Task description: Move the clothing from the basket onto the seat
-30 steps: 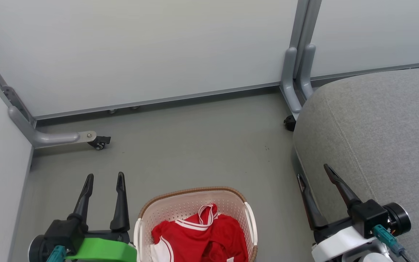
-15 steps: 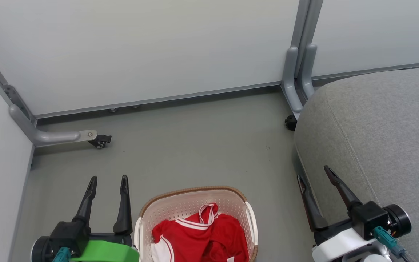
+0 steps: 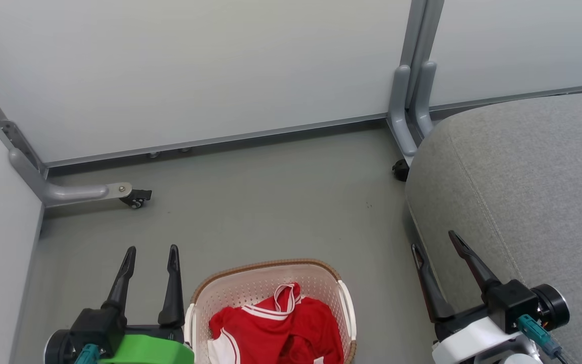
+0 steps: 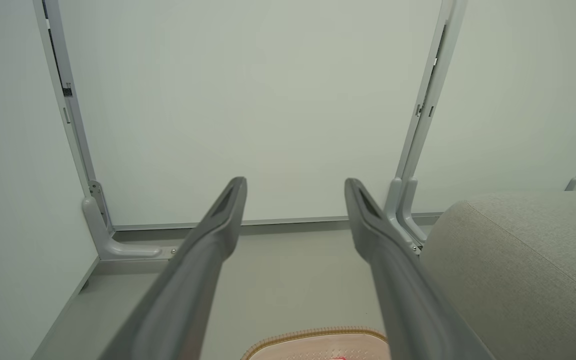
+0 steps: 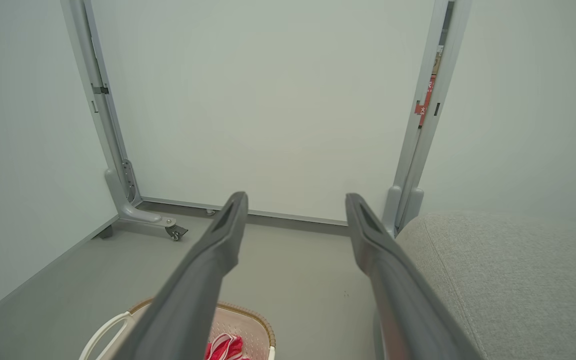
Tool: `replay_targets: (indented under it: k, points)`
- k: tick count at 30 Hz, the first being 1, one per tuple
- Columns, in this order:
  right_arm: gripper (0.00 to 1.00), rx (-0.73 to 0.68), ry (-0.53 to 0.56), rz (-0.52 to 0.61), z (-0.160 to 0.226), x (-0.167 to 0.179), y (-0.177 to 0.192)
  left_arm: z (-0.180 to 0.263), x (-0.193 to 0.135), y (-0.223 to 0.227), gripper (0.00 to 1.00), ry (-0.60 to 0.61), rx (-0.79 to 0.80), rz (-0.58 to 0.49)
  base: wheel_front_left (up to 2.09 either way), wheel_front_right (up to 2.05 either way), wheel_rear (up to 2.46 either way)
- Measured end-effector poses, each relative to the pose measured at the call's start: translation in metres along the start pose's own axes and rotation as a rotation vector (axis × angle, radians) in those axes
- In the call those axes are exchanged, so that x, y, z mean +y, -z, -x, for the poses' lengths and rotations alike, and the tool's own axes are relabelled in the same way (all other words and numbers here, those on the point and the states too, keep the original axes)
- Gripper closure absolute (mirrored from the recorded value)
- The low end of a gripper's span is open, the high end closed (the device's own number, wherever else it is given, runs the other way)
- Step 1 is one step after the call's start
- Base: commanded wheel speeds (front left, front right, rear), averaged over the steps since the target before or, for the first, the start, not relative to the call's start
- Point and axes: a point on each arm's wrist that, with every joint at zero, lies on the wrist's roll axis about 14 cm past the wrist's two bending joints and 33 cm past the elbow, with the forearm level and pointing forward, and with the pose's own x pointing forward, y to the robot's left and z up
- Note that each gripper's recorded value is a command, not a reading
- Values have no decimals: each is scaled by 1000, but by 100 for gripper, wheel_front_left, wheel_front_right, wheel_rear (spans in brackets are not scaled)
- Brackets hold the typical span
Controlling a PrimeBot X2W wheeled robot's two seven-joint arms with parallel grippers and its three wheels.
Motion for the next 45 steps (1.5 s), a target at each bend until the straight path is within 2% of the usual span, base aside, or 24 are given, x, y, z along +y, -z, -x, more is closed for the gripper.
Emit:
replay_targets:
  k: [11,16,23,28,33,39,45]
  points:
    - [0,42,17,-15,-6,-7,15,-5,-8,35,0,25,105,19,0,0,0]
    - [0,23,18,-18,-32,-13,15,-27,-13,52,0,61,142,3,0,0,0]
    - [0,66,6,-22,-64,-17,42,-53,-20,104,0,127,267,-10,0,0,0]
    - [0,95,9,-21,-87,-25,66,-63,-36,163,0,222,419,-22,0,0,0]
    - [0,152,13,-27,-101,-31,101,-60,-60,223,0,409,571,-90,0,0,0]
    - [0,203,24,-43,-111,-39,136,-54,-52,285,0,539,717,-193,0,0,0]
    - [0,249,45,-56,-115,-50,168,-47,-64,332,0,719,791,-282,0,0,0]
